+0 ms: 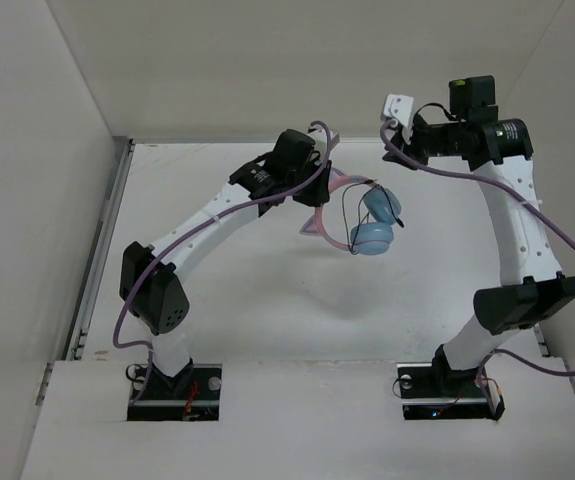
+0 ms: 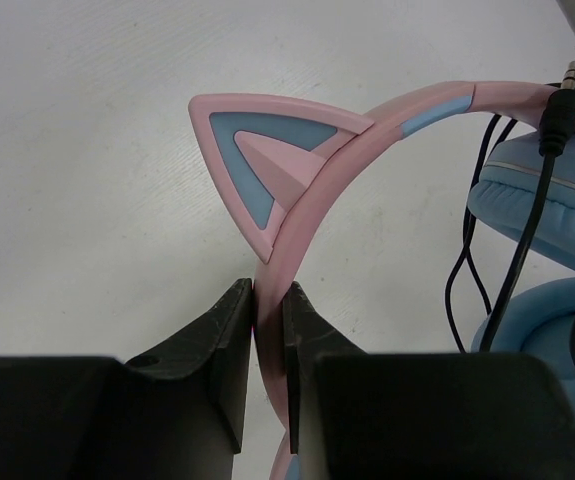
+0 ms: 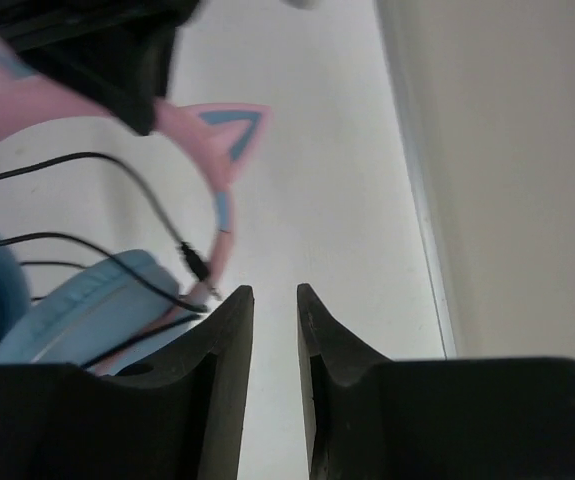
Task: Wrap the headphones
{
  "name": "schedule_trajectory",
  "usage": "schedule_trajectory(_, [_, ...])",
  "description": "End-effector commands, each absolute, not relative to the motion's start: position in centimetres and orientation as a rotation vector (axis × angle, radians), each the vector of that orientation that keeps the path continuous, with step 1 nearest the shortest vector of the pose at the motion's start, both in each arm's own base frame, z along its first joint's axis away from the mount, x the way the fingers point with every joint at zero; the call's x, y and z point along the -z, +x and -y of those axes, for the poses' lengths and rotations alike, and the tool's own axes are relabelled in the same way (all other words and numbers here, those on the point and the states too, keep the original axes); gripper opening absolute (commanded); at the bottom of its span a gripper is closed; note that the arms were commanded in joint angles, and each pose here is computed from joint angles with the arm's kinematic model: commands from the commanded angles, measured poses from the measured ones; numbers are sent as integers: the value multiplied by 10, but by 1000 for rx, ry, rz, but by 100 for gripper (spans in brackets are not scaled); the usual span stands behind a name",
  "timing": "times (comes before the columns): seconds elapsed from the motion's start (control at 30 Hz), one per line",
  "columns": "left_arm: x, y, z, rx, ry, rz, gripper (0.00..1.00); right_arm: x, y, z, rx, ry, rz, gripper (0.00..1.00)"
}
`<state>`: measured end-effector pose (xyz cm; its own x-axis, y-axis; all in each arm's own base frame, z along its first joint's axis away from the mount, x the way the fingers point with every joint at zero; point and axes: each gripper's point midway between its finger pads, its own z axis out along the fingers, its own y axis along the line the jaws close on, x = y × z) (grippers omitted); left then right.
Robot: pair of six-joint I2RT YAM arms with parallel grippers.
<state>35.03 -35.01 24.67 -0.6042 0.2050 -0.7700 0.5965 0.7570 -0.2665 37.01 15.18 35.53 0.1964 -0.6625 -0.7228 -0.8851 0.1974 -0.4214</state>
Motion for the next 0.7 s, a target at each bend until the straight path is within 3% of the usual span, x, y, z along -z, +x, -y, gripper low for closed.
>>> schedule_trajectory(0.0, [-283,360,339,712,523,-2091,1,-397,401,-151,-344,-1205,-1504,32])
schedule_trajectory(0.2, [-254,392,313,612,437,-2145,1,-433,418,-124,-284,-714,-1455,50])
schedule_trajectory(0.67, [-176,457,263,360,260,-2247,1,-411,386,-123,-300,-575,-1524,52])
